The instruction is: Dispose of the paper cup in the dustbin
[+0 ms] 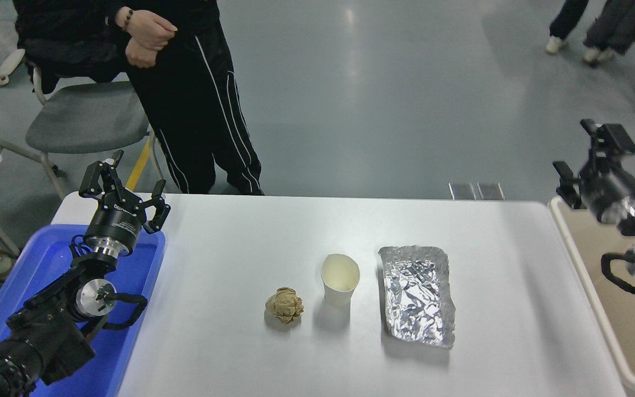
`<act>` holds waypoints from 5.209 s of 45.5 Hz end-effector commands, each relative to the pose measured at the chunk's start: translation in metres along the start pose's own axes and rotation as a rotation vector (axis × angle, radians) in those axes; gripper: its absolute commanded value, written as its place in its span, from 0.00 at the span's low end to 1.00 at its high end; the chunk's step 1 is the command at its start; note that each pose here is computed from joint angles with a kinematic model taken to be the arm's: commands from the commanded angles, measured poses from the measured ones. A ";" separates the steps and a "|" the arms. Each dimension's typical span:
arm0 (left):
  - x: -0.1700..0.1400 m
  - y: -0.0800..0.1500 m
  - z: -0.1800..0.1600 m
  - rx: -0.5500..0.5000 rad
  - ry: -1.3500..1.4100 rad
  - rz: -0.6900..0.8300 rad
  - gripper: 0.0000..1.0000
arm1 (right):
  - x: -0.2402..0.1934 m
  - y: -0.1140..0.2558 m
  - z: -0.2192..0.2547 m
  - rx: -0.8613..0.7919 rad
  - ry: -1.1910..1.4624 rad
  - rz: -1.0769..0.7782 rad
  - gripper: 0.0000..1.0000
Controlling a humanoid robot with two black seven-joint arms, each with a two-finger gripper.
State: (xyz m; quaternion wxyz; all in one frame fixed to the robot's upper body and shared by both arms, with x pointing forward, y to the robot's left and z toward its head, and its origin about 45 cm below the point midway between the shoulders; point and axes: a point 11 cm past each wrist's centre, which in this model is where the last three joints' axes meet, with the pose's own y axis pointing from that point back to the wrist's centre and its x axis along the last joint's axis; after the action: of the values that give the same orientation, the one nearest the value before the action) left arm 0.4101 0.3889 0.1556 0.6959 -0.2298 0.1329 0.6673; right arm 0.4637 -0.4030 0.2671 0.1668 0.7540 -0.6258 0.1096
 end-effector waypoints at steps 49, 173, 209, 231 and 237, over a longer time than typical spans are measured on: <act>0.000 0.000 0.000 0.001 0.000 0.000 1.00 | -0.291 -0.019 -0.068 -0.087 1.099 -1.239 1.00; 0.000 0.000 0.000 0.000 0.000 0.000 1.00 | -0.291 -0.011 0.033 -0.150 0.886 -1.142 0.21; 0.000 0.000 0.000 0.000 0.000 0.000 1.00 | -0.251 -0.058 -0.089 0.048 0.687 -0.933 0.00; 0.000 0.000 0.000 0.000 0.000 0.000 1.00 | -0.182 -0.065 -0.131 0.113 0.373 -0.750 0.00; 0.000 0.000 0.000 0.000 0.000 0.000 1.00 | -0.164 -0.068 -0.134 0.125 0.285 -0.681 0.00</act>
State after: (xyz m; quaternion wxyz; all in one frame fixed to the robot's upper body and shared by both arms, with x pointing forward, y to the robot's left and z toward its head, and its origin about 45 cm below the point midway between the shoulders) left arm 0.4101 0.3888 0.1556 0.6959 -0.2299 0.1329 0.6673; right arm 0.4943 -0.1687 0.2999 0.2902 0.9000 -0.2363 0.2237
